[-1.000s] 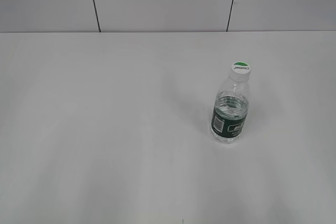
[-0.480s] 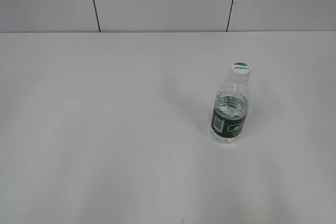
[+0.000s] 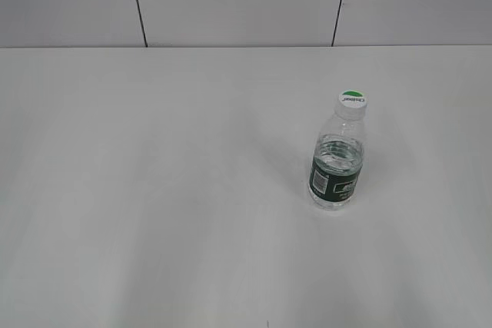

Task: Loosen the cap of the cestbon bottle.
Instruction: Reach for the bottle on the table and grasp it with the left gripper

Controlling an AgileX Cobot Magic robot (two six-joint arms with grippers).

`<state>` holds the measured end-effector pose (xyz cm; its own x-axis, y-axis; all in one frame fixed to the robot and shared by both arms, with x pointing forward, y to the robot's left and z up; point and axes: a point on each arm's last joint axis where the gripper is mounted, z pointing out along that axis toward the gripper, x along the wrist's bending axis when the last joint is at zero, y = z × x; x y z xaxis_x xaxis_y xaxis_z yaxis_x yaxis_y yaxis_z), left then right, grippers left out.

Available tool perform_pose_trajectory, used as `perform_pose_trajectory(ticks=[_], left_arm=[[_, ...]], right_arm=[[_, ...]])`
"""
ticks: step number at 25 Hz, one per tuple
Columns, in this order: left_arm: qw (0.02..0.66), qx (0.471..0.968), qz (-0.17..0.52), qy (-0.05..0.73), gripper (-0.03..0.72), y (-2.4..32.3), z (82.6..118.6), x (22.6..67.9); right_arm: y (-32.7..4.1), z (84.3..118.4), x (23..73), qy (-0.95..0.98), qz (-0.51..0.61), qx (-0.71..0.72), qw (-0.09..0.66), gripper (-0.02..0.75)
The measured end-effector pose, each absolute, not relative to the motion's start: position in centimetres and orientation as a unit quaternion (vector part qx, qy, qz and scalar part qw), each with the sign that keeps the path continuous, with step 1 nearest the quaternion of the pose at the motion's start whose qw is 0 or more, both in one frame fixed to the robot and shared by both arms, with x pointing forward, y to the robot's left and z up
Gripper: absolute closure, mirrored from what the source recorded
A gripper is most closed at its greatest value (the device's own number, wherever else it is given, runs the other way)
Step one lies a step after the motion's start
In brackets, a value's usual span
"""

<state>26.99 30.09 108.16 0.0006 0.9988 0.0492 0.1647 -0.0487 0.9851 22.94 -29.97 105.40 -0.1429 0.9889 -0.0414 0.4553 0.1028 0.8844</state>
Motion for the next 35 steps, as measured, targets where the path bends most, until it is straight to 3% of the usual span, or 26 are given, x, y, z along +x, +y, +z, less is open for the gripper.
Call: perform_pose_trajectory(ticks=[6, 18, 26, 35], left_arm=[[0.470, 0.523, 0.501, 0.505, 0.161, 30.3, 107.1, 31.6], [0.459, 0.524, 0.492, 0.523, 0.161, 30.6, 103.7, 41.2], [0.462, 0.535, 0.481, 0.519, 0.161, 30.4, 100.9, 44.8], [0.512, 0.558, 0.446, 0.476, 0.161, 29.1, 97.3, 47.8]], right_arm=[[-30.0, 105.4, 22.9, 0.654, 0.379, 0.552, 0.352, 0.169], [-30.0, 105.4, 22.9, 0.654, 0.379, 0.552, 0.352, 0.169], [-30.0, 105.4, 22.9, 0.654, 0.379, 0.552, 0.352, 0.169], [-30.0, 105.4, 22.9, 0.654, 0.379, 0.552, 0.352, 0.169]])
